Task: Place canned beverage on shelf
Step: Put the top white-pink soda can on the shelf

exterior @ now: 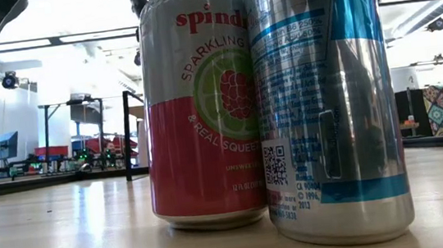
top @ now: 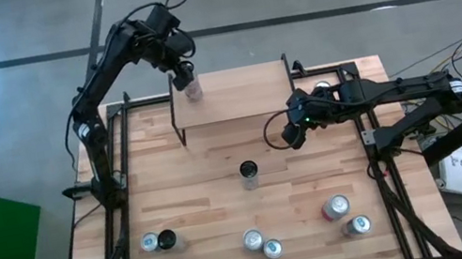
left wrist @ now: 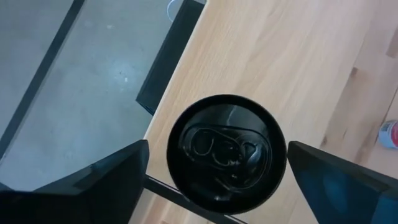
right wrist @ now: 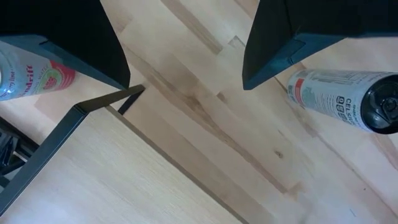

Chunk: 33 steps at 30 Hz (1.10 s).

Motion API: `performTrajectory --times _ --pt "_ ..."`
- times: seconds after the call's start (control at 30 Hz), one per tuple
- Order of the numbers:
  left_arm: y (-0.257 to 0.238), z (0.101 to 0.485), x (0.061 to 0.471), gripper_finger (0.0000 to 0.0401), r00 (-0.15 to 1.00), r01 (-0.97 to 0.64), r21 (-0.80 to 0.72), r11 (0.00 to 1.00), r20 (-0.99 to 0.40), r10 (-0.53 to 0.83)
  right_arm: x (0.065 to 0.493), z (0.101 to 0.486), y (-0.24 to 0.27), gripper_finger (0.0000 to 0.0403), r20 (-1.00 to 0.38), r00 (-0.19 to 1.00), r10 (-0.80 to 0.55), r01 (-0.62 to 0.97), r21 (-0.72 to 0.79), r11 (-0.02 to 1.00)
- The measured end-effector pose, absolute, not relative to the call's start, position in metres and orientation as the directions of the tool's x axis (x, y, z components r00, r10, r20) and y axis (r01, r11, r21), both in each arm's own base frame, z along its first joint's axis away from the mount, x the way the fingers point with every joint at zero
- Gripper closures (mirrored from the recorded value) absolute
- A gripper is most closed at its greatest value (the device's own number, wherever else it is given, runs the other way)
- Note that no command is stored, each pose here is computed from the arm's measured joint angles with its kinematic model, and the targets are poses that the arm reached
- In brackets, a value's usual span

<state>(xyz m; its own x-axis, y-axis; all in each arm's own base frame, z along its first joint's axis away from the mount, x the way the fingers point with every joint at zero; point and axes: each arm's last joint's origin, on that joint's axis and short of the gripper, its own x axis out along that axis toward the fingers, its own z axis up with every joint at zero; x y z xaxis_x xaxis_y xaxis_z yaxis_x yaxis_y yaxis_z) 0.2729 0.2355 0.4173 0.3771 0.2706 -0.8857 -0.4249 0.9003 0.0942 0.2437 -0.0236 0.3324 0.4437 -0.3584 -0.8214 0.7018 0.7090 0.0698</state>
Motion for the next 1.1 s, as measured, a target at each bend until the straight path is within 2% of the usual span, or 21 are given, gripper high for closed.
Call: performTrajectory --times 0.47,0.6,0.77,0.9,1.1 --pt "0.213 0.451 0.249 0.0030 0.474 -0.433 0.086 0.897 -0.825 0.308 0.244 0.333 -0.024 0.0097 -0.817 0.451 -0.360 0.701 0.075 0.709" --pt "0.205 0.468 0.238 0.0030 0.568 -0.430 0.046 0.901 -0.762 0.310 0.245 0.335 -0.024 0.0099 -0.806 0.470 -0.361 0.699 0.090 0.709" --pt "0.203 0.481 0.228 0.0030 0.649 -0.452 0.050 0.891 -0.667 0.367 0.244 0.345 -0.017 0.0099 -0.752 0.554 -0.358 0.675 0.155 0.721" --pt "0.202 0.475 0.223 0.0030 0.712 -0.451 0.020 0.892 -0.595 0.373 0.234 0.356 -0.008 0.0099 -0.702 0.603 -0.379 0.667 0.183 0.722" --pt "0.194 0.434 0.215 0.0030 0.781 -0.470 -0.030 0.882 -0.479 0.400 0.214 0.370 0.009 0.0099 -0.622 0.675 -0.397 0.638 0.222 0.737"
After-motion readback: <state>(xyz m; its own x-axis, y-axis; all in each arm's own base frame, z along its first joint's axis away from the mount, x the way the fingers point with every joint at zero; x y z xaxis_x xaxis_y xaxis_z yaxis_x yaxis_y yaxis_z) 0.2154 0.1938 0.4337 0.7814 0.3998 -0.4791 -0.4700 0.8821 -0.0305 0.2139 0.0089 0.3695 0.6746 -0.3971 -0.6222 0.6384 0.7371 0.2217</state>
